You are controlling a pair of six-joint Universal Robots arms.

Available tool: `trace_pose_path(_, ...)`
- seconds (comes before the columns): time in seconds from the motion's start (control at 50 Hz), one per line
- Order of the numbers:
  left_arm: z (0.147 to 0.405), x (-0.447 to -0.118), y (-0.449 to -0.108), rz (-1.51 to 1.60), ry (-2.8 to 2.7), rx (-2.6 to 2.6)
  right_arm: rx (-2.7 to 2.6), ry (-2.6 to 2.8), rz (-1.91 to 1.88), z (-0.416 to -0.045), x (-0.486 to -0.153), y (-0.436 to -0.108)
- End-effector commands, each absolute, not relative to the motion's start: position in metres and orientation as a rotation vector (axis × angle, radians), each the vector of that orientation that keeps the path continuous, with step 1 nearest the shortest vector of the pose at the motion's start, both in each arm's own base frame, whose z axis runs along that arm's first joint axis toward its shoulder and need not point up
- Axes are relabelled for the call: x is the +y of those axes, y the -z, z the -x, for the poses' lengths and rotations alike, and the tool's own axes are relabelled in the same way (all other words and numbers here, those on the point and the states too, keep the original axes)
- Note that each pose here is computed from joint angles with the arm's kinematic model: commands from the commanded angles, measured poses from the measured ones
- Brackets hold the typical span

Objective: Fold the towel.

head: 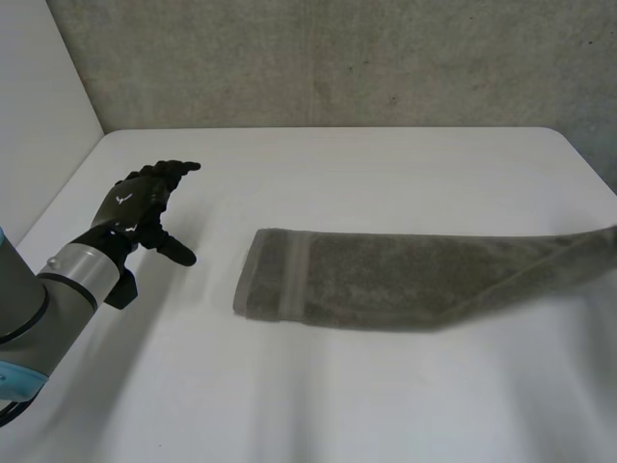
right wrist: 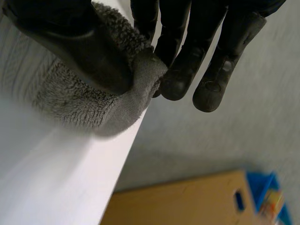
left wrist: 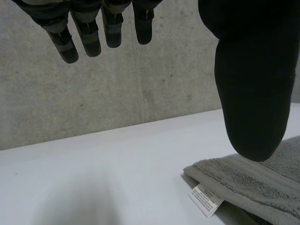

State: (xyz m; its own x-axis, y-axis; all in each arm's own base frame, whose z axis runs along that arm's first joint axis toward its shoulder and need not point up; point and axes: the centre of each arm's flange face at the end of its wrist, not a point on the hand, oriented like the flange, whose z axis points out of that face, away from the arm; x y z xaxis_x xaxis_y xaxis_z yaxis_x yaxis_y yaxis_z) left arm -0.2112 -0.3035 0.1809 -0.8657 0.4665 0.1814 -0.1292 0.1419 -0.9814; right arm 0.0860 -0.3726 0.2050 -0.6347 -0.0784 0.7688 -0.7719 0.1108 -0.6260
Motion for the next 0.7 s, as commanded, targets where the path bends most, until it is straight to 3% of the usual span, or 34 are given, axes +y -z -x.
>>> trace_pose_path(0.02, 0.211, -0.302, -0.181, 0.324, -1.774, -1.975, -1.613, -1.861, -1.120, -0.219, -0.343, -0.240)
trace_pose_path(0.04, 0.211, -0.302, -0.181, 0.324, -1.777, -1.975, -1.582, -1.910, -1.206, -0.252, -0.328, -0.237)
trace_pose_path(0.06, 0.211, -0.302, -0.181, 0.325, -1.782, -1.971, -1.582, -1.910, -1.207, -0.253, -0.328, -0.237)
trace_pose_path(0.1, 0.211, -0.302, -0.180, 0.328, -1.784, -1.971, -1.527, -1.999, -1.401, -0.319, -0.286, -0.224)
trace_pose_path(0.12, 0.211, -0.301, -0.180, 0.336, -1.792, -1.966, -1.526, -1.999, -1.402, -0.319, -0.286, -0.224)
trace_pose_path(0.16, 0.211, -0.301, -0.179, 0.338, -1.796, -1.963, -1.487, -2.048, -1.590, -0.373, -0.244, -0.198)
trace_pose_path(0.32, 0.213, -0.301, -0.177, 0.352, -1.820, -1.940, -1.453, -2.035, -1.846, -0.432, -0.183, -0.140)
trace_pose_path(0.44, 0.214, -0.302, -0.174, 0.355, -1.818, -1.941, -1.464, -2.037, -1.862, -0.436, -0.176, -0.134)
trace_pose_path(0.56, 0.214, -0.302, -0.175, 0.356, -1.824, -1.935, -1.589, -2.076, -1.737, -0.415, -0.177, -0.166)
trace_pose_path(0.6, 0.215, -0.302, -0.175, 0.361, -1.829, -1.926, -1.675, -2.092, -1.665, -0.400, -0.184, -0.176)
trace_pose_path(0.64, 0.216, -0.301, -0.175, 0.363, -1.831, -1.922, -1.865, -2.097, -1.459, -0.359, -0.210, -0.192)
trace_pose_path(0.66, 0.218, -0.301, -0.175, 0.369, -1.831, -1.919, -1.865, -2.097, -1.458, -0.359, -0.211, -0.192)
trace_pose_path(0.7, 0.222, -0.299, -0.176, 0.382, -1.829, -1.910, -2.028, -2.059, -1.292, -0.321, -0.225, -0.193)
